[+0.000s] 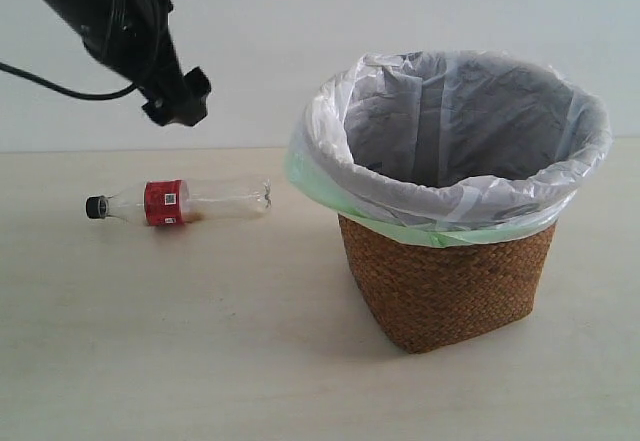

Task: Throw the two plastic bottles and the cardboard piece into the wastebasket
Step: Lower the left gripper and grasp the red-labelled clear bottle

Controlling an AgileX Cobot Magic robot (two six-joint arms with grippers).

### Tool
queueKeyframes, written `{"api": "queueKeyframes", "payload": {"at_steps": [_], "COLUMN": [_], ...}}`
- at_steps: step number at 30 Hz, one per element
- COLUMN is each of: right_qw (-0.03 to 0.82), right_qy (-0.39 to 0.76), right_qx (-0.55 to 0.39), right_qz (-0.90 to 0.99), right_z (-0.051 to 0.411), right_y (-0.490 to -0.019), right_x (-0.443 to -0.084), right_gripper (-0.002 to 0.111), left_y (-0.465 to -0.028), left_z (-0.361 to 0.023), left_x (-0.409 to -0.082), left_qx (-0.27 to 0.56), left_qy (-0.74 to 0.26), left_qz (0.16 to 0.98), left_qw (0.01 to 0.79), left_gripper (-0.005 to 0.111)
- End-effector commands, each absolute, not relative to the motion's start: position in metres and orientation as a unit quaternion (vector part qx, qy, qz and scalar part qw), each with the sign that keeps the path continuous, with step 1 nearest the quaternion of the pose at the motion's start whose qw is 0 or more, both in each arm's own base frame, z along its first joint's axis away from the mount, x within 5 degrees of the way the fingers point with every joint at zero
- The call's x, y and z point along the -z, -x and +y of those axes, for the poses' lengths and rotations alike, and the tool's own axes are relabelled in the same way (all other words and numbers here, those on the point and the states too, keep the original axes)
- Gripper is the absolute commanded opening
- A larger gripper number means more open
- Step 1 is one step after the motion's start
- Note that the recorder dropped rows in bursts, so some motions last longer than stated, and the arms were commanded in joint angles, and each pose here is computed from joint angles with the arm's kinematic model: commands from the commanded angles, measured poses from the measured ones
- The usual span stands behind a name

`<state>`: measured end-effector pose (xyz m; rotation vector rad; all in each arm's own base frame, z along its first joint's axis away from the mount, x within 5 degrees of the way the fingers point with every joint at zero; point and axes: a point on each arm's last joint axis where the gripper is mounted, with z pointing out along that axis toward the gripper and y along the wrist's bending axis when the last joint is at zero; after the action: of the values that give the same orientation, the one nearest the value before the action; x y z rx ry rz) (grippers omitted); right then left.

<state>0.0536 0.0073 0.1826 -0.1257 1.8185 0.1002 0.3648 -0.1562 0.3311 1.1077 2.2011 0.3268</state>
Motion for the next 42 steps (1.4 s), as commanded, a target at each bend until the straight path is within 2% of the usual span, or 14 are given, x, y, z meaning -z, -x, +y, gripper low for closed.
{"api": "queueKeyframes", "payload": {"at_steps": [1, 9, 15, 28, 35, 42], "right_qw": [0.618, 0.618, 0.618, 0.618, 0.618, 0.618], "right_qy": [0.058, 0.058, 0.058, 0.058, 0.058, 0.058], "right_qx": [-0.040, -0.040, -0.040, -0.040, -0.040, -0.040], "right_qz": [0.783, 0.783, 0.783, 0.783, 0.783, 0.783], "right_z": [0.007, 0.007, 0.007, 0.007, 0.007, 0.007], "right_y": [-0.053, -0.053, -0.053, -0.053, -0.053, -0.053], "right_x": [-0.184, -0.184, -0.184, -0.184, -0.184, -0.184], "right_gripper": [0.002, 0.002, 0.002, 0.002, 0.002, 0.002], "left_y": [-0.376, -0.406, -0.421, -0.444, -0.447, -0.448], "left_z": [-0.142, -0.140, -0.148, -0.167, -0.169, -0.172], "left_x": [-0.301, -0.239, -0.203, -0.158, -0.126, -0.125], "left_qx": [-0.133, -0.177, -0.173, -0.149, -0.142, -0.133], "left_qy": [-0.415, -0.464, -0.482, -0.517, -0.527, -0.521], "left_qz": [0.856, 0.841, 0.831, 0.791, 0.792, 0.792], "left_qw": [0.279, 0.213, 0.216, 0.292, 0.274, 0.289], "left_gripper": [0.108, 0.108, 0.108, 0.108, 0.108, 0.107]}}
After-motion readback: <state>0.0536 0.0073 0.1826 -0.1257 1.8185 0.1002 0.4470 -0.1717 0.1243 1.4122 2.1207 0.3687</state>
